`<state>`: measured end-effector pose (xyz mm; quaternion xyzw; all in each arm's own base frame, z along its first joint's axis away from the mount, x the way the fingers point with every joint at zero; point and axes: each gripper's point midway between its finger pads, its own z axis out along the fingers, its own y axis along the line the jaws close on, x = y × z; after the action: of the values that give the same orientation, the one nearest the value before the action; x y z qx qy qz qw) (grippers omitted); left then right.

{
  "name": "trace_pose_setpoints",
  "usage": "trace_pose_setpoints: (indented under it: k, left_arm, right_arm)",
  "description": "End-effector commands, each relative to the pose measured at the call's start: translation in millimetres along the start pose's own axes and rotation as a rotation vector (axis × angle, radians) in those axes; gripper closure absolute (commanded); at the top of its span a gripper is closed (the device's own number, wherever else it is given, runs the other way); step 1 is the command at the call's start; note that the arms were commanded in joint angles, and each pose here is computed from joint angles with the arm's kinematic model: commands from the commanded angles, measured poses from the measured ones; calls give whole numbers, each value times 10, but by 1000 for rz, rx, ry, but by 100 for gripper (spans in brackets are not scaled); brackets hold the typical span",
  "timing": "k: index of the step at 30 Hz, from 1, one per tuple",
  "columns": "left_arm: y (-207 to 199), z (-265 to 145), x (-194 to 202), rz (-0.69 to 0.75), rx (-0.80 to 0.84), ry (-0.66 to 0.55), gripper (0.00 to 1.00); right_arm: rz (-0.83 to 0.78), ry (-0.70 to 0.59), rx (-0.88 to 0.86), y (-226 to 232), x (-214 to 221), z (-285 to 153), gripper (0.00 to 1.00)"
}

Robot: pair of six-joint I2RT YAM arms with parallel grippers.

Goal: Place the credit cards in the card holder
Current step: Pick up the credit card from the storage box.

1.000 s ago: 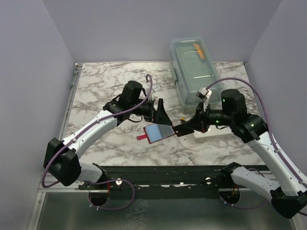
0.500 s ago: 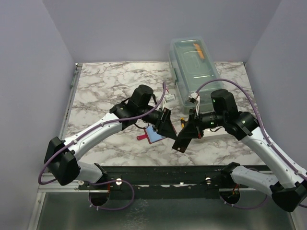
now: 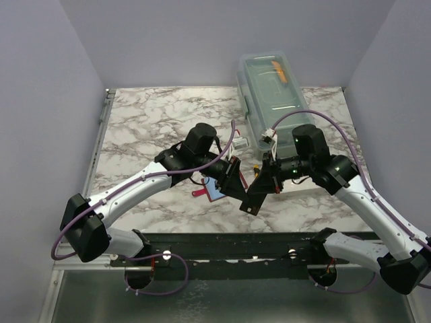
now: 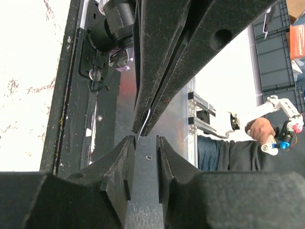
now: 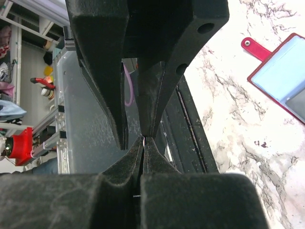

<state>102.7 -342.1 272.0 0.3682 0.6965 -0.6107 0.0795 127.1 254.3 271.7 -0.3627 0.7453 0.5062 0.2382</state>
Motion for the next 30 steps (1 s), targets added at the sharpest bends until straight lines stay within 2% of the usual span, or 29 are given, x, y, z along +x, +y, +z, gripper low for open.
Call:
trace_pose_setpoints:
  k: [1, 4, 7, 12, 20, 22, 28, 29, 30]
  left_arm:
    - [-64, 7, -30, 43, 18, -39, 73]
    - [-29, 21, -37, 40, 10, -48, 80]
    - [-11, 24, -71, 43, -1, -64, 82]
    - [52, 50, -136, 36, -24, -90, 94]
    - [129, 60, -150, 24, -48, -123, 79]
    - [137, 63, -151, 24, -46, -125, 79]
    - [212, 14, -204, 17, -89, -169, 100]
    - [266, -9, -208, 3, -111, -183, 100]
    - [325, -43, -212, -16, -135, -197, 100]
  right_arm:
    - [9, -13, -14, -30, 0, 65, 100]
    - [-1, -37, -25, 1, -49, 62, 100]
    - [-8, -49, -39, 39, -90, 55, 100]
    - [-6, -53, -33, 3, -108, 79, 100]
    - [-10, -73, -40, -22, -144, 113, 100]
    - [-13, -73, -40, -31, -150, 121, 100]
    - [-15, -81, -27, -63, -169, 132, 100]
    - [-15, -91, -6, -96, -195, 133, 99]
    - [-12, -101, 26, -148, -214, 132, 93]
